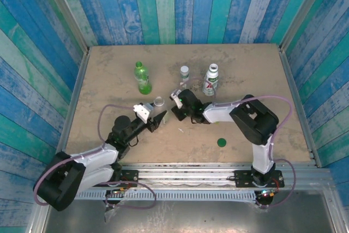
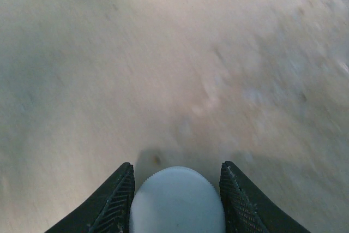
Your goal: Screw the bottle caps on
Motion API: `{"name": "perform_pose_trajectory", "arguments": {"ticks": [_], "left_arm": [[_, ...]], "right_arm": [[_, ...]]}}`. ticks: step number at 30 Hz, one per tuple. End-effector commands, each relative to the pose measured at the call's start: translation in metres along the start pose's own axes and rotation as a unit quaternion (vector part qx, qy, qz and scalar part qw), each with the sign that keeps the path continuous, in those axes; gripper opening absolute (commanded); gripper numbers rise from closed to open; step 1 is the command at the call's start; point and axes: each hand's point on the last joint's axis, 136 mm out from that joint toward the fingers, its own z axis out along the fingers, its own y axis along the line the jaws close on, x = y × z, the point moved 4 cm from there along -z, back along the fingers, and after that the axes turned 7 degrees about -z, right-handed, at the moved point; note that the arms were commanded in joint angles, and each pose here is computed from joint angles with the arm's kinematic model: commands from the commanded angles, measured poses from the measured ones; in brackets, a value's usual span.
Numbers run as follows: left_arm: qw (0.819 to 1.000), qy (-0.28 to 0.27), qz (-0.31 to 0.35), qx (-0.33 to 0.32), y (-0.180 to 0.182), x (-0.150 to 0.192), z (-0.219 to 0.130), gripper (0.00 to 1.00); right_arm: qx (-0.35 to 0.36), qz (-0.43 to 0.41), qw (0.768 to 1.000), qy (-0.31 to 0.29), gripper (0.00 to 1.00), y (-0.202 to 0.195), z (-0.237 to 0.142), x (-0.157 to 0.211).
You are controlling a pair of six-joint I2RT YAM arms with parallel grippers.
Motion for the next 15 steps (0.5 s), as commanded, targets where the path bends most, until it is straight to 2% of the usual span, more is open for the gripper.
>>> {"name": "perform_pose_trajectory", "arguments": {"ticks": [1,10,15], "left_arm": [[0.997,-0.044,0.029,0.062,-0.019,-0.02,0.005,0.56],[0.985,-0.056,0.016,0.164,-0.052,-0.017,0.01,0.55],[0.98,-0.041,0.011,0.195,-0.067,-0.004,0.02,0.55]], "right_arm": [[0.03,0.023,0.999,0.016,0.37,-0.011,-0.016,0.028],[0.092,0.072,0.993,0.027,0.39,-0.025,-0.068,0.085],[0.107,0.073,0.991,0.032,0.42,-0.027,-0.078,0.1]]}}
